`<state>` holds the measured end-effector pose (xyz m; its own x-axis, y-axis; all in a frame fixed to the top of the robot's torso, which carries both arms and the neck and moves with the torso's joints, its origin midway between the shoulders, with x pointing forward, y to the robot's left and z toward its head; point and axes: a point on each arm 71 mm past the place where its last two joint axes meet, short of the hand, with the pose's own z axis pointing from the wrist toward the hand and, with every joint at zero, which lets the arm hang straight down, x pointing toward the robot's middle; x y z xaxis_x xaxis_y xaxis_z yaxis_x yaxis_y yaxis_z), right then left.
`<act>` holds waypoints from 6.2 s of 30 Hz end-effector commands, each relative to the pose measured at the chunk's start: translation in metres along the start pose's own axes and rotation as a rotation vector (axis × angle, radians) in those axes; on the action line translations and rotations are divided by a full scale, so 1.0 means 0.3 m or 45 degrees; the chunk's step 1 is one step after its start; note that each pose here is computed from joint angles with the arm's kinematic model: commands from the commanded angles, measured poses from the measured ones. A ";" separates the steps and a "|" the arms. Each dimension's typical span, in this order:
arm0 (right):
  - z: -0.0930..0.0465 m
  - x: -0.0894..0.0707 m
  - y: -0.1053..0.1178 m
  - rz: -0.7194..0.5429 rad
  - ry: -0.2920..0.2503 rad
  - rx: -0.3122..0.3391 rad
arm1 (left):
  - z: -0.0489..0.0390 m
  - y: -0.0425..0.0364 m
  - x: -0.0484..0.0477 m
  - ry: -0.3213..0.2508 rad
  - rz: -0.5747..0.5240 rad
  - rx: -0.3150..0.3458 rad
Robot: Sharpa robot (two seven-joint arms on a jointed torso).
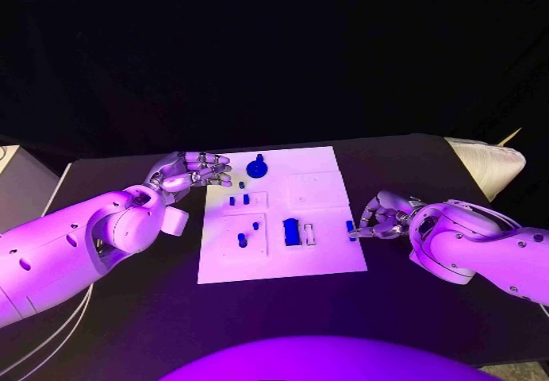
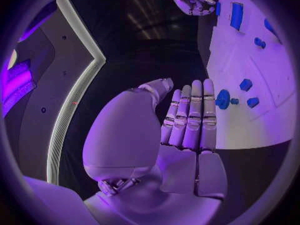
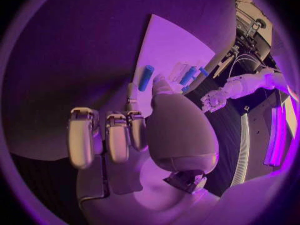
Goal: Assemble the parts on the task board
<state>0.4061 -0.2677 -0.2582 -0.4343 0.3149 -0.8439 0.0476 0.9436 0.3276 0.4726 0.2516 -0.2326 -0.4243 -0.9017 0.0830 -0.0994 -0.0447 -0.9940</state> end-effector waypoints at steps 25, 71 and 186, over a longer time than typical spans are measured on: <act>0.018 0.042 0.047 -0.056 -0.059 0.021 | -0.006 0.005 -0.001 0.014 -0.013 0.001; -0.006 0.040 0.250 0.237 0.004 -0.113 | -0.008 0.005 0.001 0.019 -0.013 -0.004; 0.043 0.127 0.275 0.093 0.127 -0.092 | -0.017 0.004 -0.010 0.012 -0.007 -0.019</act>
<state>0.4062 -0.1788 -0.2688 -0.5066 0.3905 -0.7686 0.0621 0.9057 0.4193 0.4697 0.2584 -0.2343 -0.4258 -0.9013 0.0801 -0.1174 -0.0327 -0.9925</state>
